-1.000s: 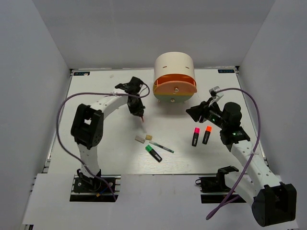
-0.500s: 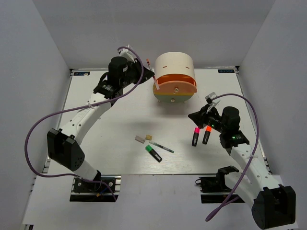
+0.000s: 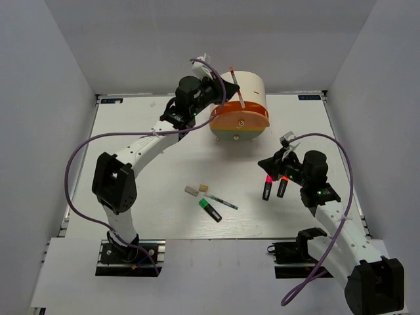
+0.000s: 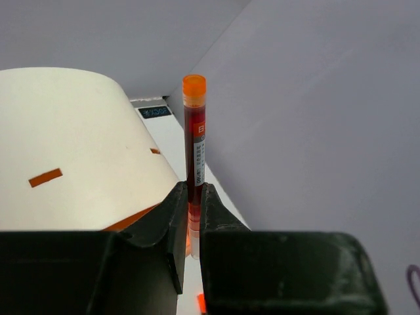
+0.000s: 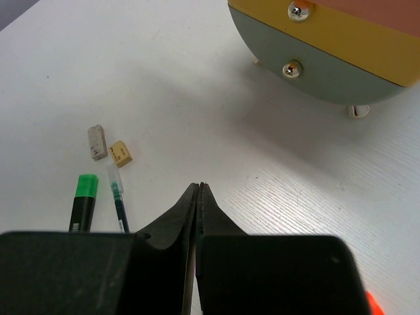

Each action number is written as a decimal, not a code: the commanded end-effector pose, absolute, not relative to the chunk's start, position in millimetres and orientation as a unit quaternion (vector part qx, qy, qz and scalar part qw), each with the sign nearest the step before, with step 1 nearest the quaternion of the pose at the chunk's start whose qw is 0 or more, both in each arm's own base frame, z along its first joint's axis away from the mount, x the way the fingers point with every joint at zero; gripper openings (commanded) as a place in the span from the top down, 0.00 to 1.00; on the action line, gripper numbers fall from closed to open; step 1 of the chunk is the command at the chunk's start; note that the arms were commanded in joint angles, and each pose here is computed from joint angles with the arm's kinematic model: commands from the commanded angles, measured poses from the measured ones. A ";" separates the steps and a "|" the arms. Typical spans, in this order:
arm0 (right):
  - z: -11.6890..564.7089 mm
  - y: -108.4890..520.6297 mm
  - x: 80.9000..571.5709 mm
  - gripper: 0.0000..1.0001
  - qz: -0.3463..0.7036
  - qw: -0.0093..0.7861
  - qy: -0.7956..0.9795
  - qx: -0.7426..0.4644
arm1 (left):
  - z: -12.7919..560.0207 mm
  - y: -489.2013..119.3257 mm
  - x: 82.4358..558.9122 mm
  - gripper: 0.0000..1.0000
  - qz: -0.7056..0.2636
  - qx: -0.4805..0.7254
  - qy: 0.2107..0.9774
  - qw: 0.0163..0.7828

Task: Sort the stationery into containers
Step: Place the pen in the storage box, then pick up the pen from the center of the board.

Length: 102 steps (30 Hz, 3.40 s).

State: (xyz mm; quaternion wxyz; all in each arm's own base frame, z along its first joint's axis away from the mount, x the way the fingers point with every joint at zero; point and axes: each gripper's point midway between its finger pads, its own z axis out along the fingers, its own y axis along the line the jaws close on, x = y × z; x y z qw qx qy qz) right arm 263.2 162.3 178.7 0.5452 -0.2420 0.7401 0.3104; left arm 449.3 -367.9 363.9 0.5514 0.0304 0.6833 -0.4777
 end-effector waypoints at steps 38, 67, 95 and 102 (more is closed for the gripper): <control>179.6 158.2 258.5 1.00 0.304 0.564 0.729 -0.240 | 337.5 -410.9 450.2 0.88 -0.332 0.094 0.675 0.652; 176.9 164.5 251.5 0.81 0.305 0.560 0.711 -0.295 | 416.6 -349.5 403.1 0.31 -0.309 0.054 0.654 0.688; 81.0 292.9 196.1 0.42 0.303 0.236 0.701 -0.601 | 166.4 -159.1 204.7 0.22 -0.280 -0.297 0.837 0.365; 56.9 308.3 201.6 0.41 0.256 0.228 0.725 -0.597 | 156.6 -153.4 193.1 0.22 -0.290 -0.313 0.834 0.351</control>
